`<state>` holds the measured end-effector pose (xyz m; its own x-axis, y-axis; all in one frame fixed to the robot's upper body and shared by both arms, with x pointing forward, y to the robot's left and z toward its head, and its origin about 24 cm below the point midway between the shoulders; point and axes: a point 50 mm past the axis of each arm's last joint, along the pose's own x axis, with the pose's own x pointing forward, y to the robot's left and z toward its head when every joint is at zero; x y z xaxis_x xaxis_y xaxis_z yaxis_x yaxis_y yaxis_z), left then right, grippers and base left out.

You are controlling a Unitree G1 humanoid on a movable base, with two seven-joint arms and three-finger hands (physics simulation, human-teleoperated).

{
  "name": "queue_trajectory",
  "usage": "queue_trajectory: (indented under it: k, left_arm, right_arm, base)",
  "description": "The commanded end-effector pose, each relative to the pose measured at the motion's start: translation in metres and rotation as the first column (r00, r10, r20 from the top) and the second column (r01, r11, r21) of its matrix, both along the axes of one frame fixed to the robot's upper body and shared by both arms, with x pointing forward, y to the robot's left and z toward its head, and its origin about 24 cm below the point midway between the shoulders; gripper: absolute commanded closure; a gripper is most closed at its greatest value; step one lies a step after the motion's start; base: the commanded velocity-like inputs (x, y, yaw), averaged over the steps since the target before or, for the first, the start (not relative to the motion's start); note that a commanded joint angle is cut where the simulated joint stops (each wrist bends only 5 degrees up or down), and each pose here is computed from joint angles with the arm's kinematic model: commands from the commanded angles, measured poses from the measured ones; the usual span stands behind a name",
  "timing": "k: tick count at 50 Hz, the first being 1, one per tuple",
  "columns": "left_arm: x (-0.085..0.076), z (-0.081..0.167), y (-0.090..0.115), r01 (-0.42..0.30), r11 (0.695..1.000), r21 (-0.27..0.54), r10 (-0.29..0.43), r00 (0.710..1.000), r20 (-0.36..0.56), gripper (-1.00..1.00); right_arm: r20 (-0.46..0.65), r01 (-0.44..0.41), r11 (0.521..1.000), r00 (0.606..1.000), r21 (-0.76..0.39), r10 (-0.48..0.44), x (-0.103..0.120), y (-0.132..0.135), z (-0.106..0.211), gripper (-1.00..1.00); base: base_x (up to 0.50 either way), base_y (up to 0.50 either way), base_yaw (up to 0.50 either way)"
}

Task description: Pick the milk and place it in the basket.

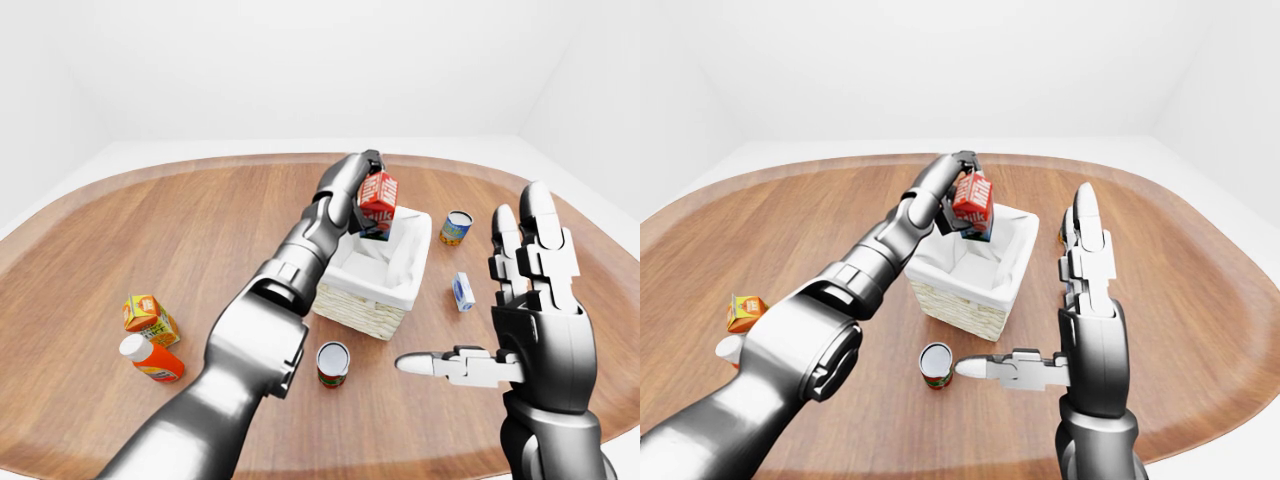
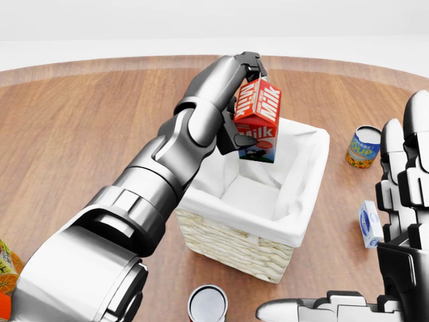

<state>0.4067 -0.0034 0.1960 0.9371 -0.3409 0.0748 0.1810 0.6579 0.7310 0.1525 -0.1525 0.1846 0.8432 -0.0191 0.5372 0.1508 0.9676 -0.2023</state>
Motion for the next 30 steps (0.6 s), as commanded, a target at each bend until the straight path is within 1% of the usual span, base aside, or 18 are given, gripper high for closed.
queue_trajectory:
  k: [1,7,16,25,27,30]
  left_arm:
    - [-0.001,0.004,-0.001,-0.016,0.998,-0.055,0.018,0.999,0.029,1.0]
    - [-0.002,-0.006,-0.002,-0.019,0.999,-0.05,0.019,1.0,0.012,1.0]
    - [-0.004,-0.013,-0.003,-0.023,0.999,-0.045,0.023,1.0,0.0,1.0]
    - [-0.005,-0.027,0.0,-0.035,0.999,-0.031,0.034,0.999,-0.02,1.0]
    - [-0.005,-0.028,0.001,-0.041,0.999,-0.014,0.041,0.999,-0.005,1.0]
    - [-0.006,-0.029,0.001,-0.04,0.999,-0.016,0.04,0.999,-0.012,1.0]
  right_arm:
    - [-0.001,-0.001,1.0,1.0,0.001,0.001,0.0,0.0,0.0,-1.0]
    - [-0.004,-0.001,1.0,1.0,0.002,0.001,0.0,0.0,0.0,-1.0]
    - [-0.003,-0.001,1.0,1.0,0.003,0.001,-0.001,-0.001,0.0,-1.0]
    - [-0.003,-0.002,1.0,1.0,0.002,0.002,-0.001,0.0,0.0,-1.0]
    - [-0.009,-0.002,1.0,1.0,0.002,0.002,-0.001,0.0,-0.001,-1.0]
    - [-0.007,-0.003,1.0,1.0,0.002,0.003,-0.001,0.0,-0.001,-1.0]
  base:
    - [0.0,0.0,0.0]
    - [0.0,0.0,0.0]
    - [0.0,0.0,0.0]
    - [0.0,0.0,0.0]
    - [0.0,0.0,0.0]
    - [0.0,0.0,0.0]
